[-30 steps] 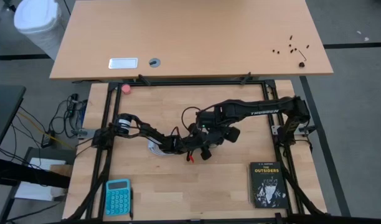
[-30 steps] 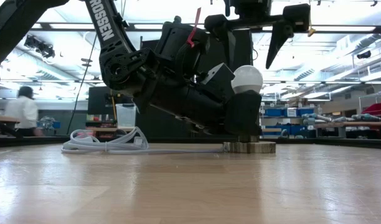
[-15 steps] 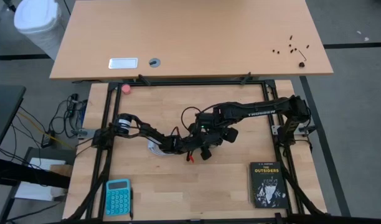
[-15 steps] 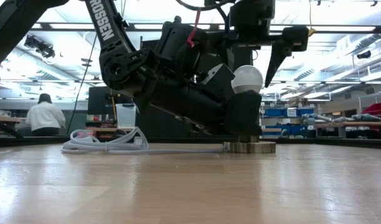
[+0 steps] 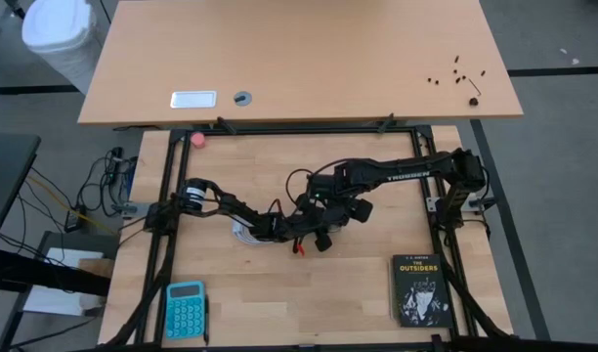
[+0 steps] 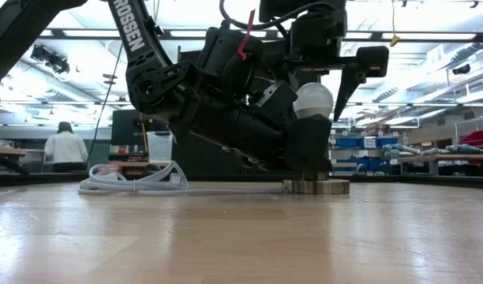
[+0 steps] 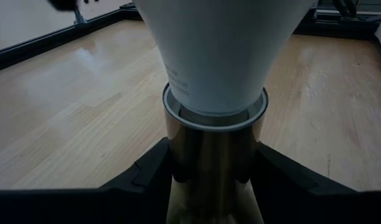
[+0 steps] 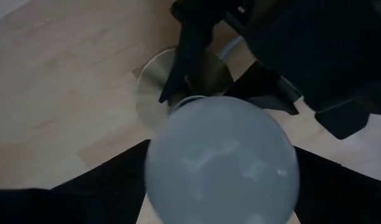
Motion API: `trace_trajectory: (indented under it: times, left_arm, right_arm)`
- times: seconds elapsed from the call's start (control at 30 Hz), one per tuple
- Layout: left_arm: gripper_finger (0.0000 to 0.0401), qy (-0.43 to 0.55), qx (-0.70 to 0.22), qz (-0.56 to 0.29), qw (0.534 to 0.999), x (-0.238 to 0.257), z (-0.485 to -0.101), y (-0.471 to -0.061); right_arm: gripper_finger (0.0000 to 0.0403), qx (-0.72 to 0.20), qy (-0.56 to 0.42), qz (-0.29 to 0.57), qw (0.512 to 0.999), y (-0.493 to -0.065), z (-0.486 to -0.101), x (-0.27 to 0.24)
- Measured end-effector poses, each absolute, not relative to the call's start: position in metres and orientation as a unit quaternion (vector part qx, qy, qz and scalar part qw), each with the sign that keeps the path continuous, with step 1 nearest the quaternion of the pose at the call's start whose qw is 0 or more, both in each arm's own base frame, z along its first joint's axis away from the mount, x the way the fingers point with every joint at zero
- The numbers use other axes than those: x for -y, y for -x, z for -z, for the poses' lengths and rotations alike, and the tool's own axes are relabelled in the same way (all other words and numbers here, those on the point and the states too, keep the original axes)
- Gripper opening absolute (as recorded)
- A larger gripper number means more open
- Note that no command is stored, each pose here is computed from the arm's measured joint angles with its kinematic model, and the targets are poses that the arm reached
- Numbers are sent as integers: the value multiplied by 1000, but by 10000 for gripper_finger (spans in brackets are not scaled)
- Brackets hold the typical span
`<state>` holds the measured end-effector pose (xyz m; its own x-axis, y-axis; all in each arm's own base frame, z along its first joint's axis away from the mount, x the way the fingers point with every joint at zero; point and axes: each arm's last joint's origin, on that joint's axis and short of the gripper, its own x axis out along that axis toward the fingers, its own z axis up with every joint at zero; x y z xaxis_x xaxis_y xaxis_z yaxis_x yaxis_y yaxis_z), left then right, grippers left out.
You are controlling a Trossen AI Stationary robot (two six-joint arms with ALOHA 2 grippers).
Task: Screw lightbulb
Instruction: Insert the white lightbulb into the silver lamp
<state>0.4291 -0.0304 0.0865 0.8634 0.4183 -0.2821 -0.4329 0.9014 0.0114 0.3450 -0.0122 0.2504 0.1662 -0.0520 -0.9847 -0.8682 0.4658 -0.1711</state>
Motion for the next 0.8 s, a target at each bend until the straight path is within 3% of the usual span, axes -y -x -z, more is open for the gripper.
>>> trace_trajectory:
  times: [0.23,0.8]
  left_arm:
    - [184,26,-141,-221,965,30,-86,-429]
    - [184,25,-142,-221,965,30,-86,-429]
  right_arm:
    - [308,-552,407,-320,654,-347,-251,12]
    - [306,-556,387,-318,663,-348,-247,12]
